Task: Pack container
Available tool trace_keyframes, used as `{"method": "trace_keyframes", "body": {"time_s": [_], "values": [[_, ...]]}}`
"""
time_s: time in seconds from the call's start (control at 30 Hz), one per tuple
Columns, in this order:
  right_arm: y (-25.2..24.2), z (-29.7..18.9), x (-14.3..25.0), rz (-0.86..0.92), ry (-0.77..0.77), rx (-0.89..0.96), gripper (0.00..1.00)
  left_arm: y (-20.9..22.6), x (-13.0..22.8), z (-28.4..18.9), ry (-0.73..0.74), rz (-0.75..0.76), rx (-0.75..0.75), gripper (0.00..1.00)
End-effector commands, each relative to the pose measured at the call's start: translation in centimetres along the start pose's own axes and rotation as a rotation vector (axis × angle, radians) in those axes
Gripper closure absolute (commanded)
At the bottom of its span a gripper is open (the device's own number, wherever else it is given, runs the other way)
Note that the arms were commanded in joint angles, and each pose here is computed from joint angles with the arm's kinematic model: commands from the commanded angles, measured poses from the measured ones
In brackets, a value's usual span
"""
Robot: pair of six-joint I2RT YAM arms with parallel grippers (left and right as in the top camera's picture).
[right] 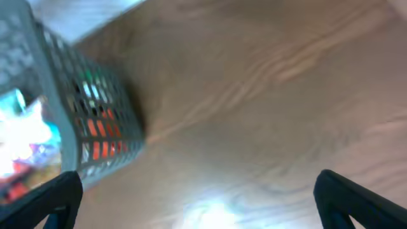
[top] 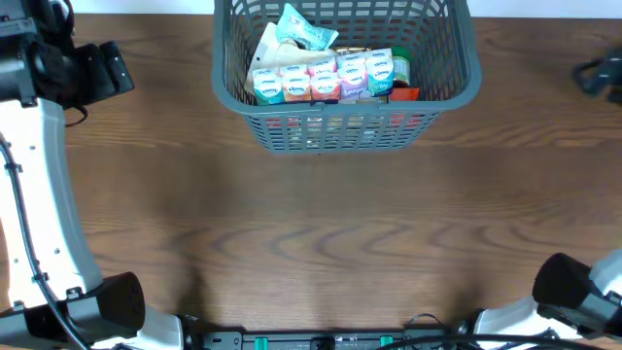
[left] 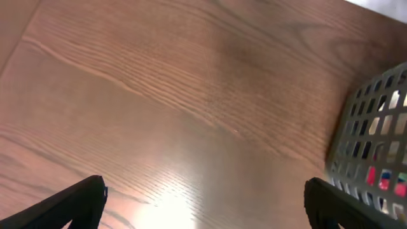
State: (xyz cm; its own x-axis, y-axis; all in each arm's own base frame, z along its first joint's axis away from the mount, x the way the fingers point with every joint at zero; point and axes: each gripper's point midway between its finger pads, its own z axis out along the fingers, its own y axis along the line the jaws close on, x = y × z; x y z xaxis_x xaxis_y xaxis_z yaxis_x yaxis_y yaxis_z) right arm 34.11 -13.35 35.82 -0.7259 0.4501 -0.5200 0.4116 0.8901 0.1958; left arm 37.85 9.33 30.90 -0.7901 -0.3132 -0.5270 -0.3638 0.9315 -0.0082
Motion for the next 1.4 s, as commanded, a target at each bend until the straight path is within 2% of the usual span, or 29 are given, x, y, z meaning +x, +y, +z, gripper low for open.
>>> {"method": "trace_keyframes", "body": {"time_s": [0.0, 0.17, 0.33, 0.47, 0.67, 0.87, 1.13, 1.37], "values": [[2.0, 2.4, 0.7, -0.13, 0.04, 0.025, 0.01, -0.3, 0.2, -1.3, -0.026, 0.057, 0.018, 0.02], [5.0, 6.0, 1.8, -0.205, 0.077, 0.03, 0.01, -0.4, 1.8, -1.7, -0.027, 0.095, 0.026, 0.02], [6.2, 8.6, 4.9, -0.242, 0.155, 0.097, 0.01, -0.4, 4.8, -1.6, -0.044, 0.107, 0.038, 0.02], [7.2, 9.4, 8.4, -0.275, 0.18, 0.08, 0.01, -1.5, 8.8, -1.1, -0.065, 0.173, 0.076, 0.02], [7.2, 8.6, 14.5, -0.298, 0.132, 0.029, 0.01, -2.7, 14.4, -0.7, -0.09, 0.242, 0.131, 0.01], [6.0, 8.2, 21.0, -0.315, 0.125, -0.009, 0.01, -2.4, 19.1, -0.3, -0.099, 0.222, 0.159, 0.01], [3.6, 9.4, 26.8, -0.285, 0.183, 0.006, 0.01, -2.4, 20.2, -2.9, -0.298, 0.209, 0.216, 0.01], [3.2, 9.8, 27.6, -0.23, 0.201, 0.015, 0.01, -2.0, 20.1, -3.7, -0.339, 0.201, 0.216, 0.01]]}}
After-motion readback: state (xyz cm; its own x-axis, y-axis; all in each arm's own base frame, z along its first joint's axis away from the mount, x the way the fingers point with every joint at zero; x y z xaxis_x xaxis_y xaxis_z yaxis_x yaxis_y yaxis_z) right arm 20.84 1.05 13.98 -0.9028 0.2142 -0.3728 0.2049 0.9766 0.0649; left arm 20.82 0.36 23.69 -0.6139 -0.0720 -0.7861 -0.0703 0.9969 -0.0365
